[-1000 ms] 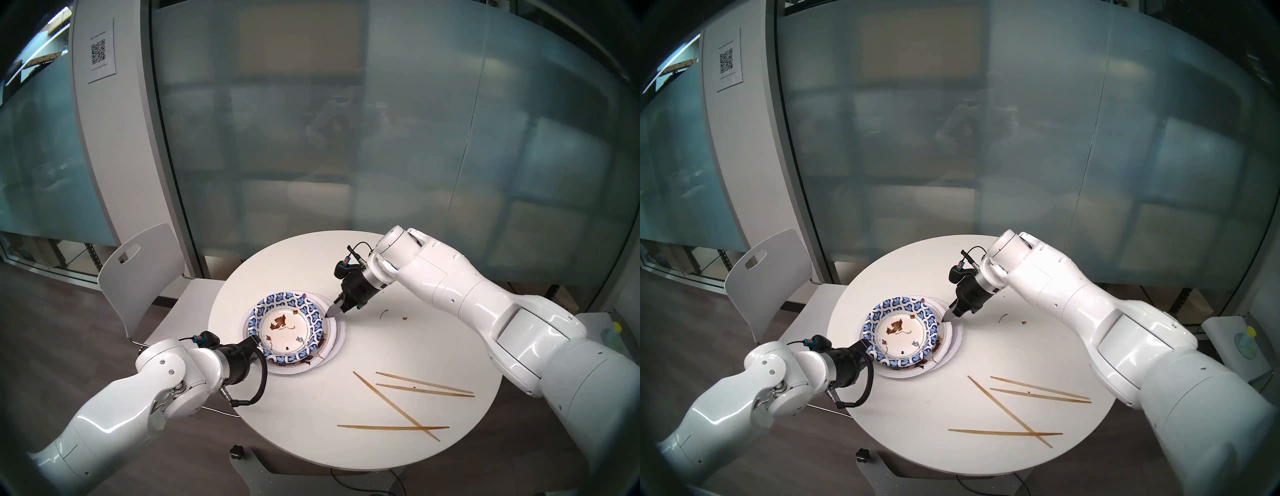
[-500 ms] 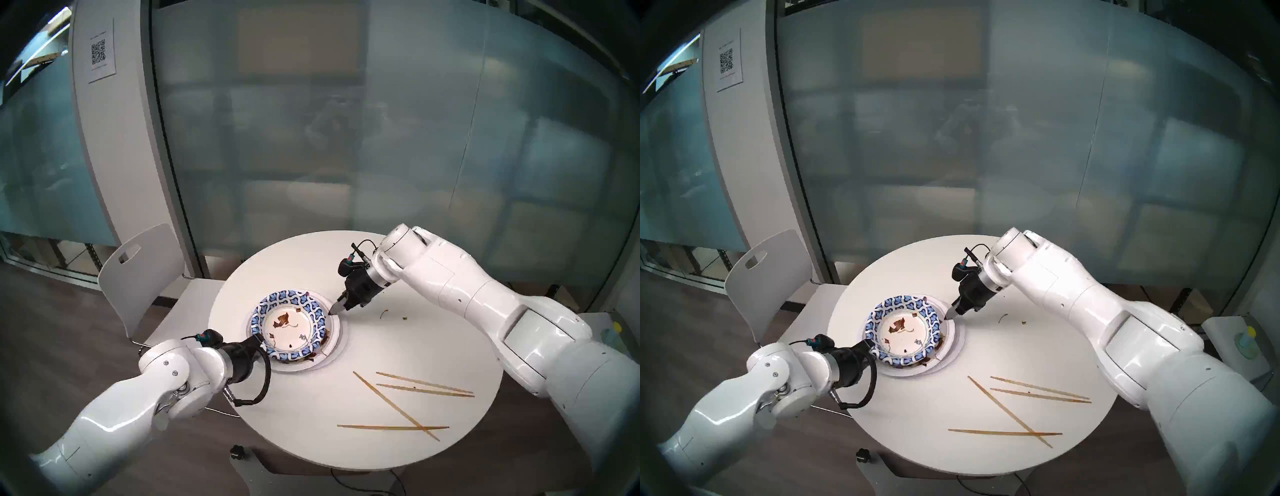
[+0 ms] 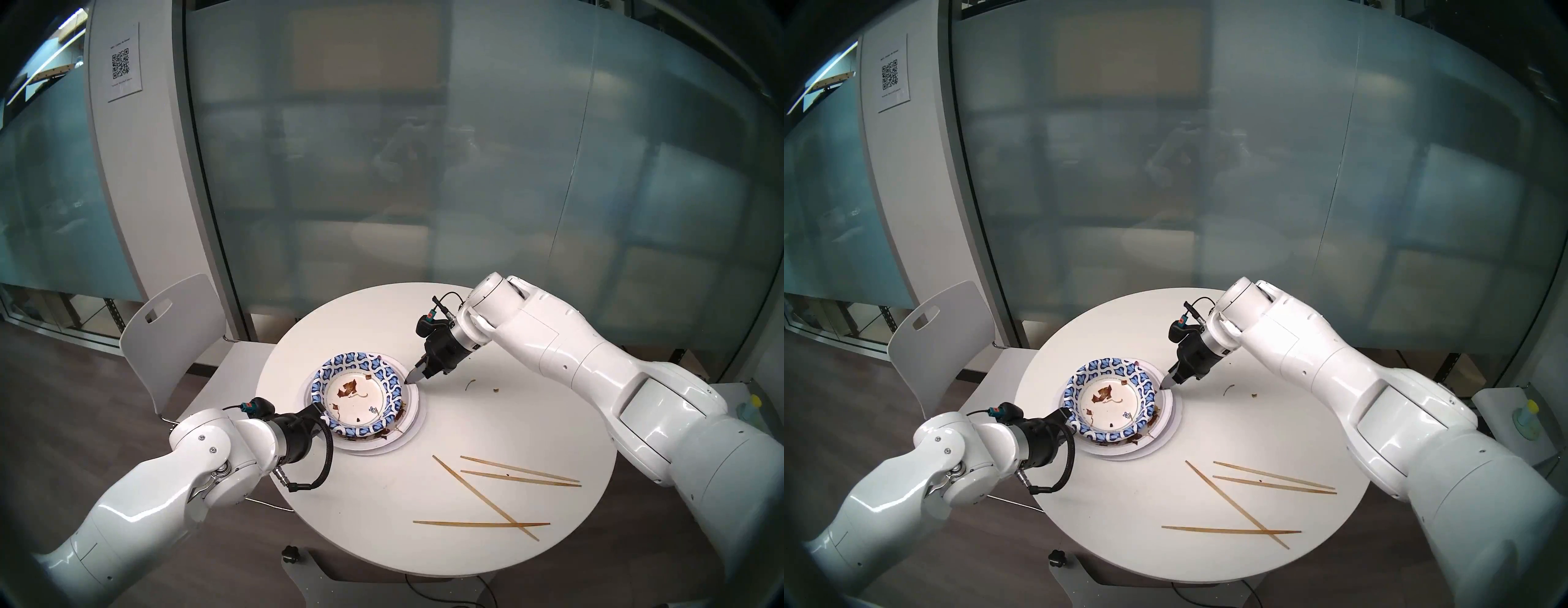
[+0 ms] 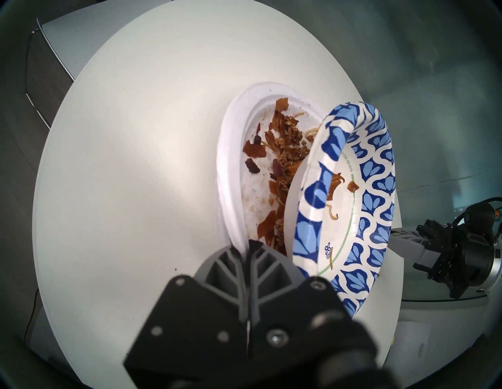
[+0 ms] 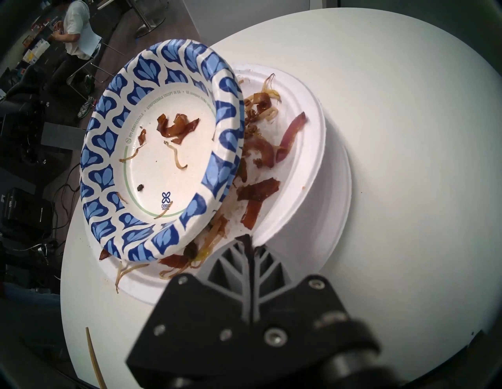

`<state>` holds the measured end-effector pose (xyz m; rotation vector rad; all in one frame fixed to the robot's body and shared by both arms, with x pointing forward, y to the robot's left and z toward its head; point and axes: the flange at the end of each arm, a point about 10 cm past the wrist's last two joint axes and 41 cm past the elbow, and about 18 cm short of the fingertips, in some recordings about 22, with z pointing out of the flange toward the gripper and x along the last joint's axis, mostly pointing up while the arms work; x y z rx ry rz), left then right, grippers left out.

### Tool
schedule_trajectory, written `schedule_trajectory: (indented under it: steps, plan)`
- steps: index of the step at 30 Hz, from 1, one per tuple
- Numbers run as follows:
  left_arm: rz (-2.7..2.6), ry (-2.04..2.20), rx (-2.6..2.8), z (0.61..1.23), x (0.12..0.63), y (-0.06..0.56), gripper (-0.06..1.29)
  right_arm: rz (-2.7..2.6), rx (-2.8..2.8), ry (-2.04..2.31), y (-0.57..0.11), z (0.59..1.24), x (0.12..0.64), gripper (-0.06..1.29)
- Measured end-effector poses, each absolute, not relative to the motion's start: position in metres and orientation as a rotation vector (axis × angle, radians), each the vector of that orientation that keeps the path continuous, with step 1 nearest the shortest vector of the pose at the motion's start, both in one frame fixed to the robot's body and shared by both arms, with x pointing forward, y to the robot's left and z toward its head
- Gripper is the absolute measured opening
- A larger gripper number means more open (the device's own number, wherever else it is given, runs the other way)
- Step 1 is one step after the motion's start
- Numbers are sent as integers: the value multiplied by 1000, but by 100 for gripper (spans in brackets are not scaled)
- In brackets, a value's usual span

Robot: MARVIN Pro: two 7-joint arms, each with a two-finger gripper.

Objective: Stack the plates into one stack

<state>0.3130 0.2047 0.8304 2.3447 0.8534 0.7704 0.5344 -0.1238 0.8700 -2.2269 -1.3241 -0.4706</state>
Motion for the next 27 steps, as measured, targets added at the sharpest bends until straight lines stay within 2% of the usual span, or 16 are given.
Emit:
schedule_trajectory:
  steps: [16, 17, 23, 25, 27]
  plan:
    - [782, 838, 2369, 822, 314, 201, 0, -440, -2227, -1299, -128, 858, 536, -3]
    - [785, 839, 2369, 823, 315, 201, 11, -441, -2225, -1301, -127, 859, 536, -3]
    - [783, 844, 2351, 830, 317, 204, 16, -442, -2218, -1306, -126, 860, 536, -3]
    - [776, 838, 2349, 832, 317, 205, 32, -441, -2216, -1306, -126, 860, 537, -3]
    - [773, 834, 2348, 834, 316, 205, 30, -441, -2214, -1306, -126, 860, 537, -3]
